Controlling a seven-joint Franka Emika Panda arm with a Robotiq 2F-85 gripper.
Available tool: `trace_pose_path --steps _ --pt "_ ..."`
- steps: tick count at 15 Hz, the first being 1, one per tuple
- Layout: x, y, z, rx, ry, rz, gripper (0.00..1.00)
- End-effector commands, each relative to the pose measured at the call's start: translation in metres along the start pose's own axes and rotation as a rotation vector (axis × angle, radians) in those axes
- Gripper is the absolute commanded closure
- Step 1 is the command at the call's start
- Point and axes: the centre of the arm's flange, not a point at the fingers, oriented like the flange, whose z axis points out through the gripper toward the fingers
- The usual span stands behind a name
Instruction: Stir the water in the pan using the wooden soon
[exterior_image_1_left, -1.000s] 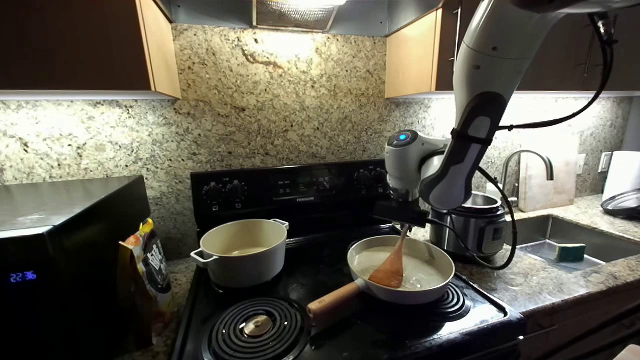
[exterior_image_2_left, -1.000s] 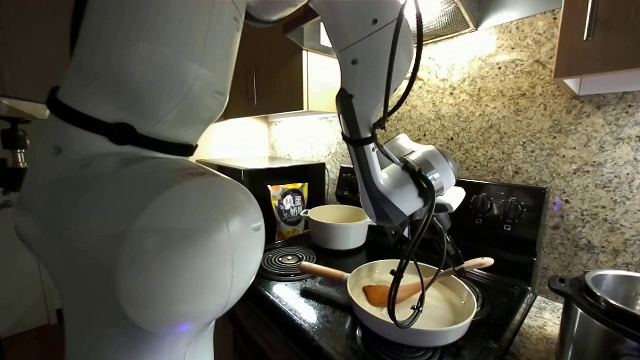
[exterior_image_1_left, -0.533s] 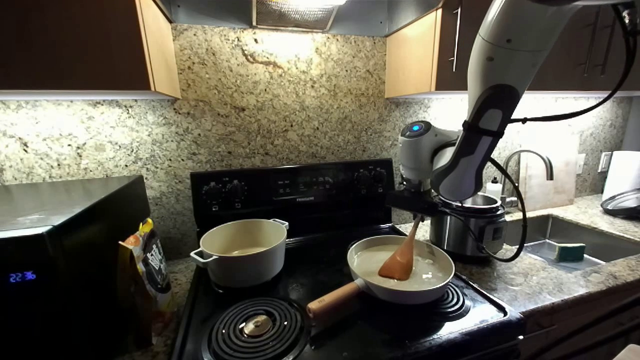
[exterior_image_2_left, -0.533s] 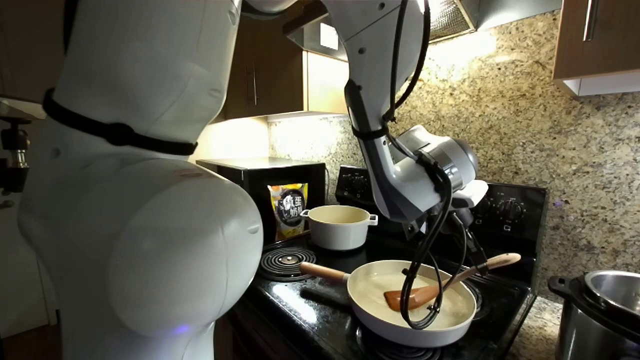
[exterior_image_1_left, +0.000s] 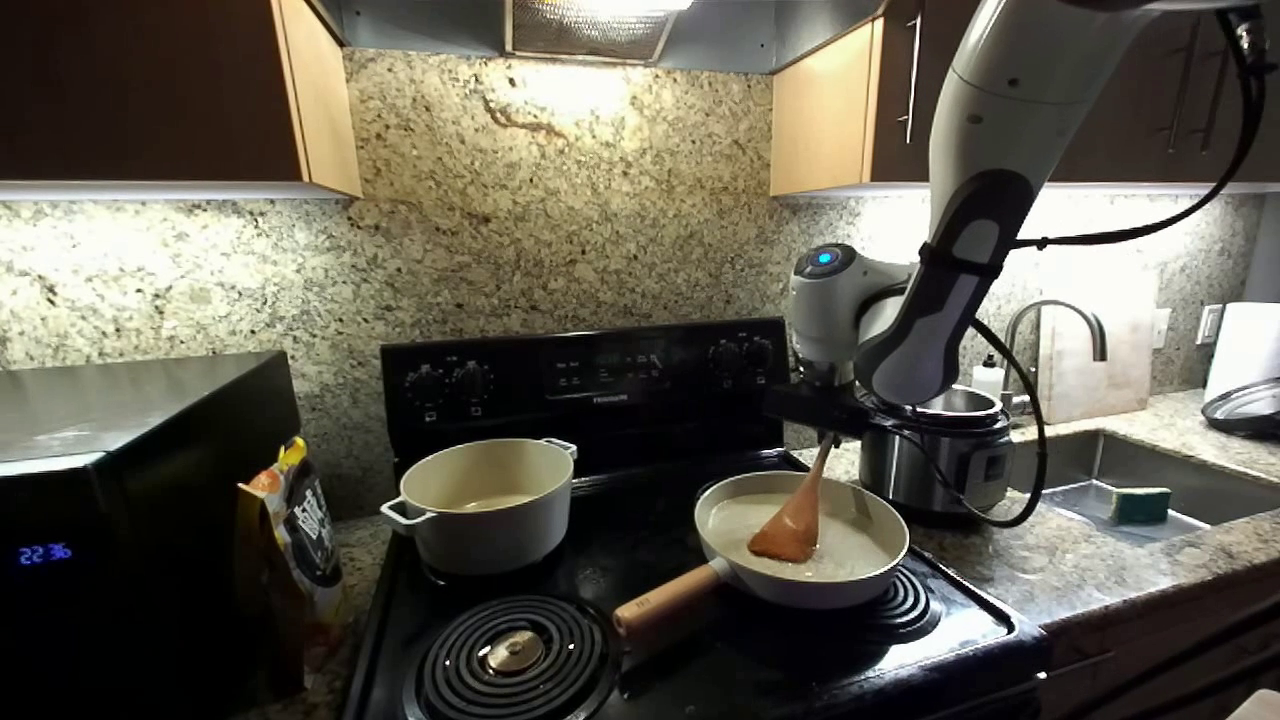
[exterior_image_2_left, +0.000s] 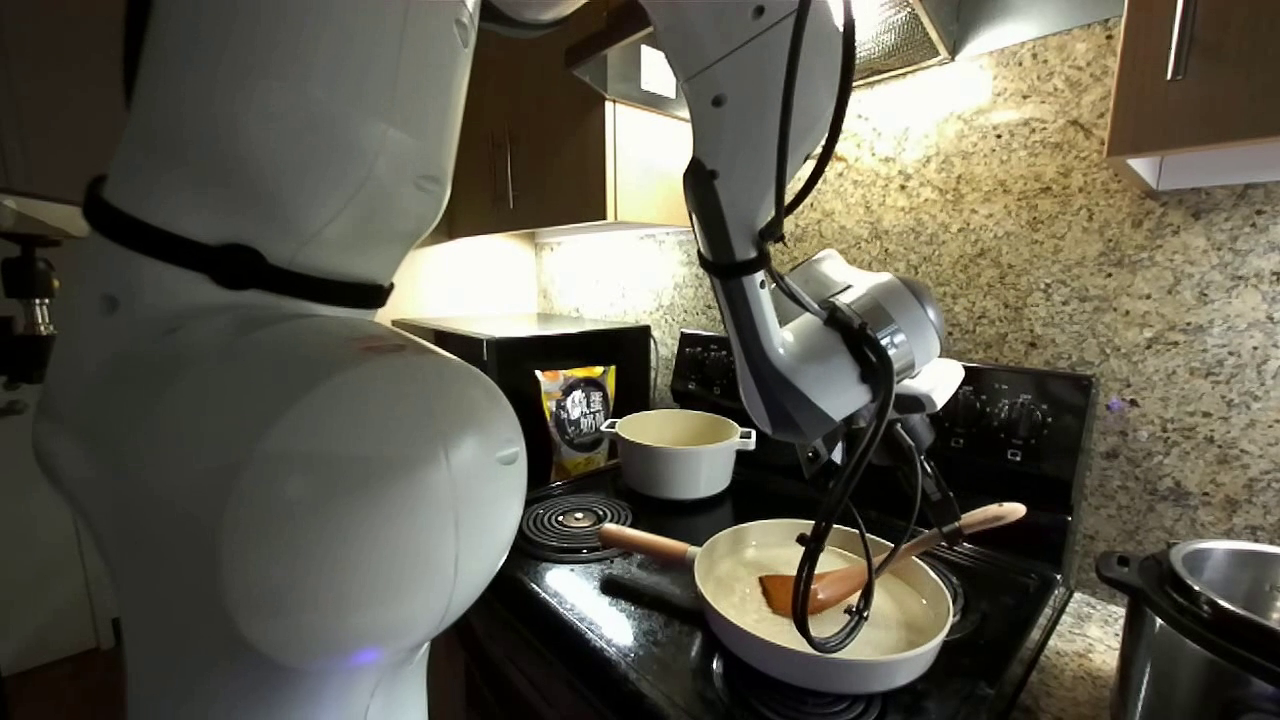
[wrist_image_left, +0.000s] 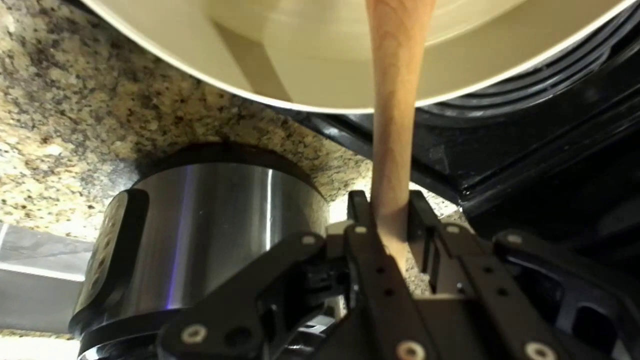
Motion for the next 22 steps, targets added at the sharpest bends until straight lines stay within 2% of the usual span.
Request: trace_pose_path --steps 1,6,9,12,16,19,22 --pt "-0.010 -0.010 -0.004 0.020 -0.016 -0.027 0.95" --pt "0.024 0.016 -0.008 0.025 0.019 0.033 0.95" --pt "0.031 0.019 -0.006 0.022 0.027 0.046 0.95" --pt "0.014 0.005 0.005 0.030 0.018 0.035 0.95" --pt "-0.015 -0.013 0.006 0.089 -0.005 0.024 0.95" --pt "-0.013 -0.012 0.000 0.105 0.001 0.032 0.95" --pt "0.006 0.006 -0.005 0.088 0.037 0.057 0.95"
